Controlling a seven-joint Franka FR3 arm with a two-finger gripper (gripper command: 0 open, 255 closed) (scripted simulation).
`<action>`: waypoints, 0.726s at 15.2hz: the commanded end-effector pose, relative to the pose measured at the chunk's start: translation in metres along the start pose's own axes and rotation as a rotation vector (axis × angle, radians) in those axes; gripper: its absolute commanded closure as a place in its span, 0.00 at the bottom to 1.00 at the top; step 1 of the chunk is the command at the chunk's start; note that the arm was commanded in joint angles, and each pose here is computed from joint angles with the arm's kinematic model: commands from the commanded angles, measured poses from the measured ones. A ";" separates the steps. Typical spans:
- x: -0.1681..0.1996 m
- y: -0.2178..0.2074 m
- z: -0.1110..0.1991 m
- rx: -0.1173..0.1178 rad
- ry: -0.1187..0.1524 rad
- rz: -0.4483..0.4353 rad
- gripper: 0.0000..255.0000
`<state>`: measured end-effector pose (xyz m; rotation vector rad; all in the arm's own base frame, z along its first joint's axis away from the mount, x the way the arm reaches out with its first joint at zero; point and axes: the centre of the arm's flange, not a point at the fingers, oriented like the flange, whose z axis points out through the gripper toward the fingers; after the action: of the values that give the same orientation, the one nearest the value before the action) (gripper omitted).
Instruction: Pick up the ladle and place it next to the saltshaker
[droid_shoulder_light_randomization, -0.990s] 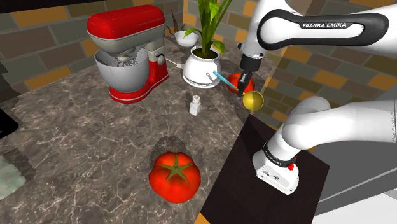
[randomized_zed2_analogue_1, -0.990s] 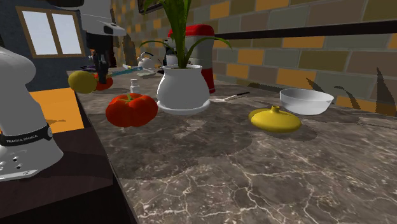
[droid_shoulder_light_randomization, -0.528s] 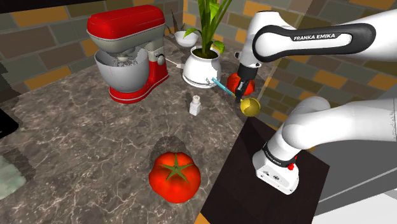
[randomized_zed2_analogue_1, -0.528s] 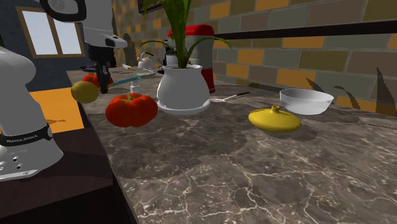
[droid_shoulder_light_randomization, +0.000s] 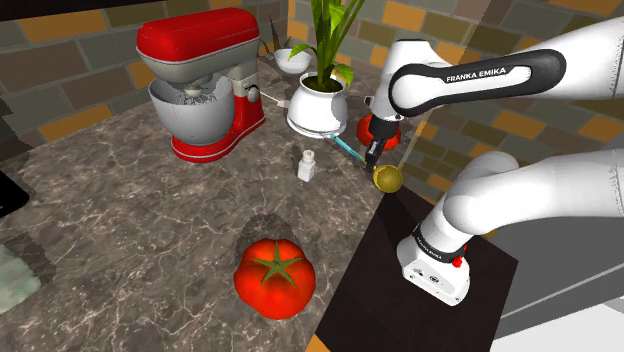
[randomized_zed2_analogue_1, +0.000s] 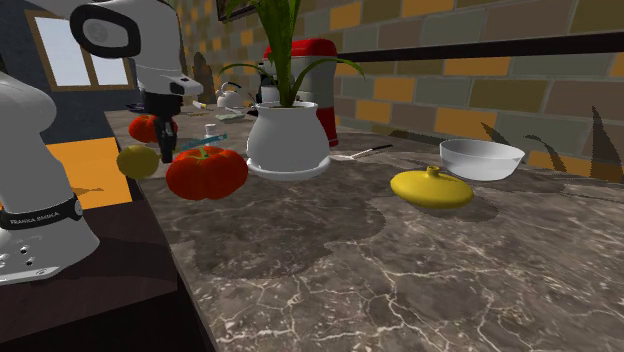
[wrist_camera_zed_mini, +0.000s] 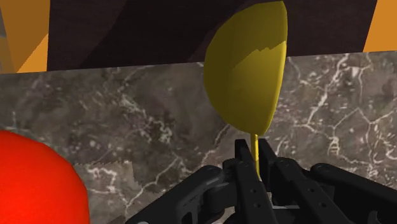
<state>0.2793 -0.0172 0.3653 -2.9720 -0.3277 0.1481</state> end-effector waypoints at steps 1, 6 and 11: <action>0.001 0.001 0.011 0.000 0.001 0.000 1.00; 0.002 0.003 0.021 0.000 0.001 0.000 1.00; 0.002 0.003 0.021 0.000 0.001 0.000 1.00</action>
<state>0.2794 -0.0166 0.3444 -2.9725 -0.3277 0.1441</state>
